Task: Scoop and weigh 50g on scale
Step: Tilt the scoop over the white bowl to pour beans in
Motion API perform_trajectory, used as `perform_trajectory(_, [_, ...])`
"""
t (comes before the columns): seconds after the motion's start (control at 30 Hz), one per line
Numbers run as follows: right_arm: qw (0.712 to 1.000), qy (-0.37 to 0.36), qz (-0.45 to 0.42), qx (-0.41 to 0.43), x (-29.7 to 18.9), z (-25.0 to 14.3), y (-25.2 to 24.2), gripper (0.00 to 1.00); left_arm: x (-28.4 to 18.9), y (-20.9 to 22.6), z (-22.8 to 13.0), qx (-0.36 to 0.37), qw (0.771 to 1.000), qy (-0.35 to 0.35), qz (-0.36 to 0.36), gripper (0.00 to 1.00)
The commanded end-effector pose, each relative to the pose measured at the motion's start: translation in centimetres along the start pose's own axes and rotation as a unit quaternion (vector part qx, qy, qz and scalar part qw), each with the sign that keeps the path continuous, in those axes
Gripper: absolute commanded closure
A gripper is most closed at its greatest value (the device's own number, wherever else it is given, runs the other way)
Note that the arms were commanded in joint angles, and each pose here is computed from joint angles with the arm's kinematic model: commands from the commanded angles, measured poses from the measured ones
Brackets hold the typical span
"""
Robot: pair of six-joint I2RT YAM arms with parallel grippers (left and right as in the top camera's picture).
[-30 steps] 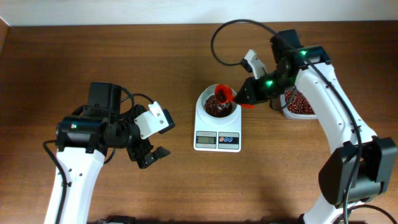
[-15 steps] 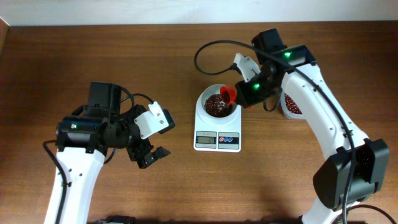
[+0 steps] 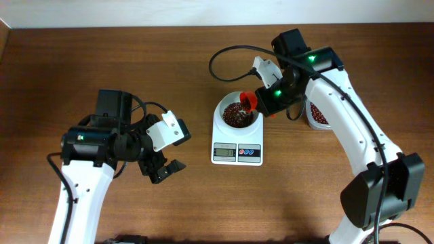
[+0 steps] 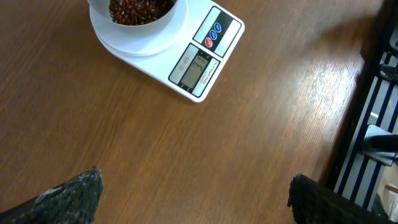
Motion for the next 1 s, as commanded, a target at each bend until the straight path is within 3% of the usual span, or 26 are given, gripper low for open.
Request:
perform_trajectory(0.0, [1.000,-0.015,-0.006,-0.004,-1.0,0.5,0.4,0.96,-0.5,0.3,0.3,-0.001,1.000,-0.004,0.007,0.01])
perform_trajectory(0.97, [0.999,-0.044,-0.005,-0.013,-1.1,1.8,0.4,0.96,-0.5,0.3,0.3,-0.001,1.000,-0.004,0.007,0.01])
Point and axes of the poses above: each gripper's point midway between its finger pads, its own x axis out along the fingers, its own y axis along the line the jaws close on, z = x × y, the point moved 2 cm from there along -x, back along the fingers, and after that the axes turned 10 degrees about x, right-handed, at the moved point
